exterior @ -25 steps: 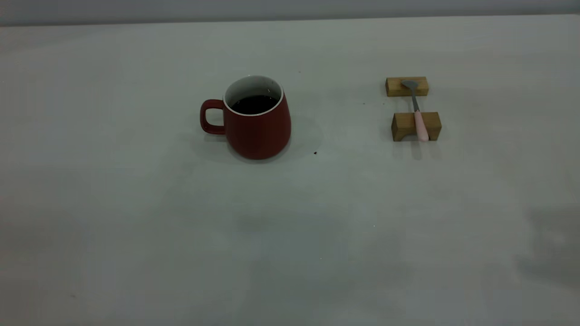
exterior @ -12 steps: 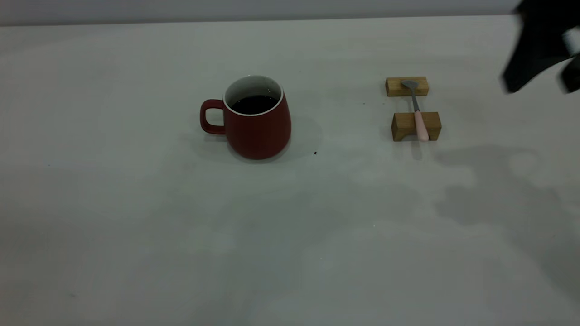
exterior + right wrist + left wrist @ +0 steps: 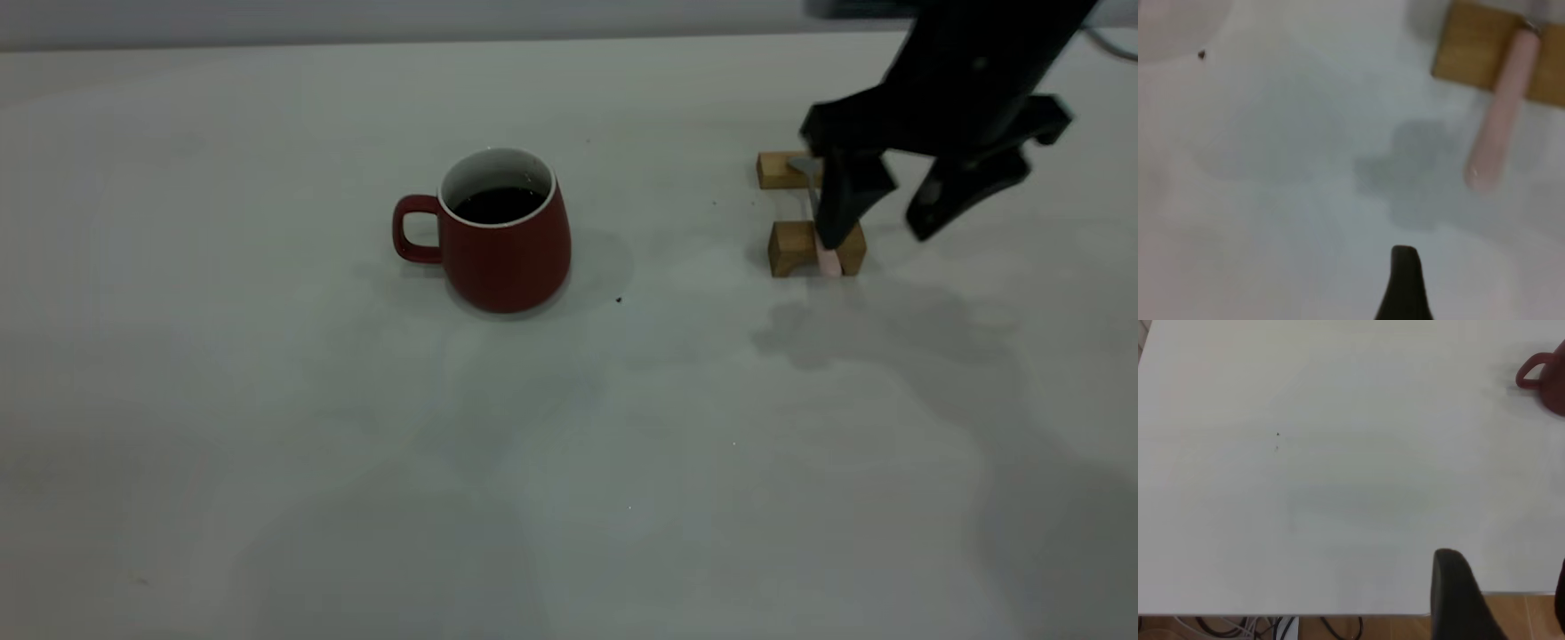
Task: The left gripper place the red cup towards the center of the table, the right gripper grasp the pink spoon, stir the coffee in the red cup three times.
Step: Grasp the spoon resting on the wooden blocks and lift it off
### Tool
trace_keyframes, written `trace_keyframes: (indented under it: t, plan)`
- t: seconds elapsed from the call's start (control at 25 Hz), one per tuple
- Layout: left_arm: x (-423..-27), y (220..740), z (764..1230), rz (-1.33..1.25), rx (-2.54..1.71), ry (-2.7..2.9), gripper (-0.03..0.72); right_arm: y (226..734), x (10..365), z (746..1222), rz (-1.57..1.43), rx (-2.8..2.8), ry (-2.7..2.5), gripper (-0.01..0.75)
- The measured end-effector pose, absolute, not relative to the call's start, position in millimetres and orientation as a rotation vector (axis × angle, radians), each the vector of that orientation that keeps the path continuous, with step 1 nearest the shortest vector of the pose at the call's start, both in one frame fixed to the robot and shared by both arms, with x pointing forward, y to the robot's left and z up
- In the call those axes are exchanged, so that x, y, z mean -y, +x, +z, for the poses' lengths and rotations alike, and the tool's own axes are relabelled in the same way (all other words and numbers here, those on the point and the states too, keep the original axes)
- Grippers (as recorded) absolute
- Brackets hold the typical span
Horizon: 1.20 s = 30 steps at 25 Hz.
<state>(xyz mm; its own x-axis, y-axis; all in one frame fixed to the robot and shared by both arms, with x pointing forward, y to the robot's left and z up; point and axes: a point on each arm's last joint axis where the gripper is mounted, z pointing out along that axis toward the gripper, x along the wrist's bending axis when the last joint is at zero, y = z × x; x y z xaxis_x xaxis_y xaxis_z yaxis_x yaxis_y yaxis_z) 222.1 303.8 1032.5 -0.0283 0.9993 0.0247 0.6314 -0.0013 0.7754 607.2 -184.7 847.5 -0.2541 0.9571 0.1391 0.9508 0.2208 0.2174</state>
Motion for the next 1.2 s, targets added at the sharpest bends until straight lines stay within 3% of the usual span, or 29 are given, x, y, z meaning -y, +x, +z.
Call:
trace_keyframes:
  t: [0.44,0.96,1.08,1.2]
  plan:
    - [-303.8,222.0,1032.5,0.842,-1.717,1.688,0.426,640.7,177.2,818.2,0.319,-2.491,1.849,0.659]
    - [-303.8,222.0,1032.5,0.842,-1.718,1.687,0.426,645.0,179.1,797.7,0.230,-2.486,1.873,0.642]
    - [-303.8,222.0,1032.5,0.842,-1.717,1.687,0.426,645.4,179.1,794.6,0.234,-2.482,1.871,0.604]
    - [-303.8,222.0,1032.5,0.842,-1.717,1.687,0.426,645.9,179.2,794.6,0.238,-2.480,1.866,0.505]
